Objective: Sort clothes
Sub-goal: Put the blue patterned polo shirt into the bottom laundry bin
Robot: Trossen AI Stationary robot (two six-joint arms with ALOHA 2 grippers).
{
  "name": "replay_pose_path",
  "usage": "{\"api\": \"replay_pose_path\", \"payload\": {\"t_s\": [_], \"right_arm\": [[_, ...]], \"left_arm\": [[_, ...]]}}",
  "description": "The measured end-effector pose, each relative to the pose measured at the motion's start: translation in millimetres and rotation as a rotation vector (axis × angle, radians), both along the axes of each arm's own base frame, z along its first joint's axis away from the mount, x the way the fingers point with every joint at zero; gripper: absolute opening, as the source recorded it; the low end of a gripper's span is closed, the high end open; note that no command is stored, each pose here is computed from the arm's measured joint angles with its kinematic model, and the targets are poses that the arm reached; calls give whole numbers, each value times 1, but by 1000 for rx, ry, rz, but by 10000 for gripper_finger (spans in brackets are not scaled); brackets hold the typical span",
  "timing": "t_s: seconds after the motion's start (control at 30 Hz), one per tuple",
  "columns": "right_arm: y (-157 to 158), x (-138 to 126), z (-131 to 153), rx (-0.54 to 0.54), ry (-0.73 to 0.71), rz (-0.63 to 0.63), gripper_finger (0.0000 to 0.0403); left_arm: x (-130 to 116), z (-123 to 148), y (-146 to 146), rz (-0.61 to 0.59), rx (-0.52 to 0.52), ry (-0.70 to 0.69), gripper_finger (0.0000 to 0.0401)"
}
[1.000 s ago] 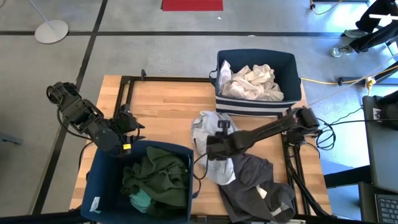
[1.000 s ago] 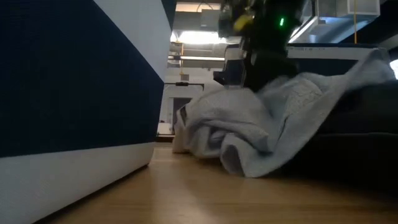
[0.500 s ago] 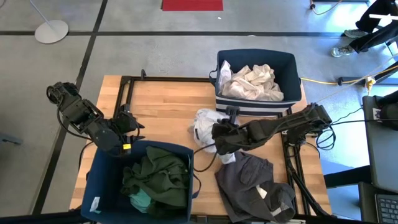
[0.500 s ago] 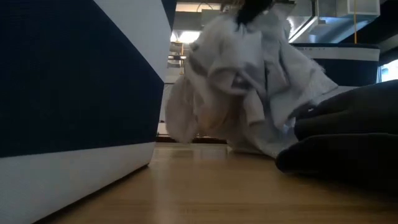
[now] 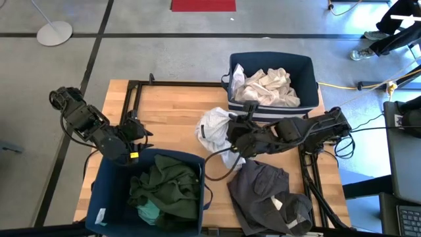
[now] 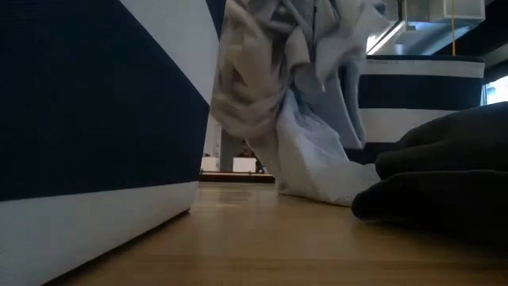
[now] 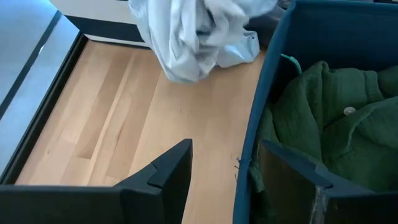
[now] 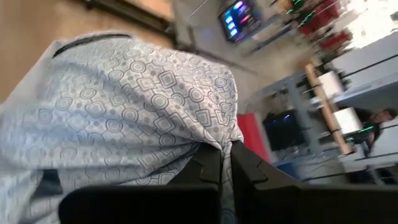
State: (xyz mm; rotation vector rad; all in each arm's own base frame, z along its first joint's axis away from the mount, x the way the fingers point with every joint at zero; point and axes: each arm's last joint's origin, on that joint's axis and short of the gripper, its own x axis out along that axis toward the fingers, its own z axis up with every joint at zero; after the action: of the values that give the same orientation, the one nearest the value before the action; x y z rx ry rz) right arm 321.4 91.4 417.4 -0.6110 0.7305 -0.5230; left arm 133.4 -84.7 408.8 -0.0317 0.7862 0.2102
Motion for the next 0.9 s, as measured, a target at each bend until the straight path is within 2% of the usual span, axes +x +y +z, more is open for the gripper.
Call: {"api": "replay_pose_path", "payload": {"t_s": [0.2, 0.47, 0.67, 0.9], "right_arm": [[0, 3, 27, -101, -87, 20, 9], [5, 16, 55, -202, -219, 141, 9], [10, 21, 74, -220, -355, 298, 6], [17, 29, 89, -176, -572, 512, 9]], "left_arm": [[0, 0, 0, 4, 6, -4, 172], [0, 0, 0, 8, 10, -8, 172], [0, 0, 0, 1, 21, -7, 172], [0, 1, 1, 9, 37, -18, 172]]}}
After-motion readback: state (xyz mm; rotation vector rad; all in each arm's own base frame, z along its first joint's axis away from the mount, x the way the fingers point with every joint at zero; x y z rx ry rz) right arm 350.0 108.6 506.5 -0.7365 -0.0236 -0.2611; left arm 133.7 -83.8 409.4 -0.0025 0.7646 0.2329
